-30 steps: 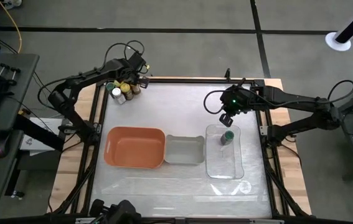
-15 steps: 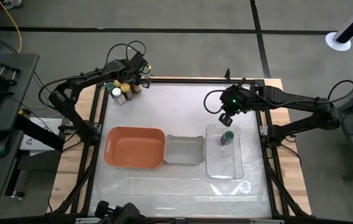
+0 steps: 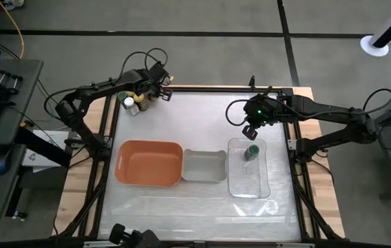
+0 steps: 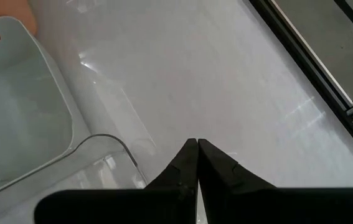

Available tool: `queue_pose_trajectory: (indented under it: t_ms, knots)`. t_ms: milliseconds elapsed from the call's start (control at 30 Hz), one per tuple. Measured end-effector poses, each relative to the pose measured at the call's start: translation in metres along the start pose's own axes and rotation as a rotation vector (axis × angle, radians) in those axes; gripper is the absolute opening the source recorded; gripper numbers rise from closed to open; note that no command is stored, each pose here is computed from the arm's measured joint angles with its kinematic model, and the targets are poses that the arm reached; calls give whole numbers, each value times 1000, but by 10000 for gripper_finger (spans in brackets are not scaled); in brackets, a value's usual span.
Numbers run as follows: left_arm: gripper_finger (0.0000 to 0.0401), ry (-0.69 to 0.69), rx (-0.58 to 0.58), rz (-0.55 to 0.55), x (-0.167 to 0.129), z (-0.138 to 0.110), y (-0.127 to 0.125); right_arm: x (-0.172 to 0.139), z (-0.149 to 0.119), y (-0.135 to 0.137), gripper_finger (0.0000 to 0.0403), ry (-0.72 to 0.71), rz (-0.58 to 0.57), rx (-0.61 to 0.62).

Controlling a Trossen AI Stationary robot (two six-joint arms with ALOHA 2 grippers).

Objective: Sort spices by type
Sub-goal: Put the top right yellow seasoning can into the orange bin

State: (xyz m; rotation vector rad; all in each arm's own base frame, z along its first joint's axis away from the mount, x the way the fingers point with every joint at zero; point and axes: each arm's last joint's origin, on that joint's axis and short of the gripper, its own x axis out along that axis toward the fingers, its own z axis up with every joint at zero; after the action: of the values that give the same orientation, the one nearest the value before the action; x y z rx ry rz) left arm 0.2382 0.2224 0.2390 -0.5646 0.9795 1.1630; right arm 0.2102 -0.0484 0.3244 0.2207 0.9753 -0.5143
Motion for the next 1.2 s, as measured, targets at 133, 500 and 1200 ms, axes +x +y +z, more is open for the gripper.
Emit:
queue_pose_trajectory:
  t_ms: [133, 500, 1200]
  knots:
    - [0, 5, -9, 1, 0, 1, 4, 0, 0, 1, 0, 5, 18, 0]
    - [0, 6, 6, -6, -1, 1, 5, 0, 0, 1, 0, 6, 21, -1]
    - [0, 123, 58, 58, 66, -5, -8, 0, 2, 1, 0, -16, 29, 30]
